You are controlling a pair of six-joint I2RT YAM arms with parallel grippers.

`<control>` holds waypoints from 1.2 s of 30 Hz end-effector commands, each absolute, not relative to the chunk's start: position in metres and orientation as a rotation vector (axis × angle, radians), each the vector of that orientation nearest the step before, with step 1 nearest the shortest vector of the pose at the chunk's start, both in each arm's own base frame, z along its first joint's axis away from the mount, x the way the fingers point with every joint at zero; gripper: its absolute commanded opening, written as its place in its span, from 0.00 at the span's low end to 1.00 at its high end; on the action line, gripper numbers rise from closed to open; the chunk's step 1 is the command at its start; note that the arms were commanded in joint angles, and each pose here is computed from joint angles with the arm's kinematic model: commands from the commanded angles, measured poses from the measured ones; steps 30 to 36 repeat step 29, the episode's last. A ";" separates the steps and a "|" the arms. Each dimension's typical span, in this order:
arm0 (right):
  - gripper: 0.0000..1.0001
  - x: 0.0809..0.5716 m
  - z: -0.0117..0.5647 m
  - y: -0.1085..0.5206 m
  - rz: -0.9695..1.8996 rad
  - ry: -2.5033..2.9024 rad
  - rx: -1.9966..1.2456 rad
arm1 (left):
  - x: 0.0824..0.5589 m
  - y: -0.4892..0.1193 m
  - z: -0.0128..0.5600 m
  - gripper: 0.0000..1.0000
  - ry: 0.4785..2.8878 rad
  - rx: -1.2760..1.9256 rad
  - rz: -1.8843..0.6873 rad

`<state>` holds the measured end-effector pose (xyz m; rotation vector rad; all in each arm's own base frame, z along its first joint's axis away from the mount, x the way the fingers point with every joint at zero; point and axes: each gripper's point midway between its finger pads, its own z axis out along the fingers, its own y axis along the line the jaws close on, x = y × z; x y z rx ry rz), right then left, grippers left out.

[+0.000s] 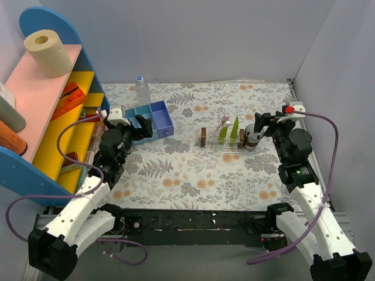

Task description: Prepare toiletry sets of a toothbrush and toothpaste on the tray

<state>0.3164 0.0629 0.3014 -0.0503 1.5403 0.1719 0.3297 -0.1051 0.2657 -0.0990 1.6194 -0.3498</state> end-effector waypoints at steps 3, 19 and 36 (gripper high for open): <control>0.81 0.308 0.318 0.051 0.130 1.449 -0.025 | 0.324 -0.098 0.289 0.98 1.546 -0.144 -0.351; 0.81 0.305 0.313 0.049 0.113 1.444 -0.028 | 0.321 -0.097 0.294 0.98 1.528 -0.149 -0.359; 0.80 0.303 0.315 0.046 0.099 1.440 -0.029 | 0.320 -0.098 0.294 0.98 1.523 -0.143 -0.363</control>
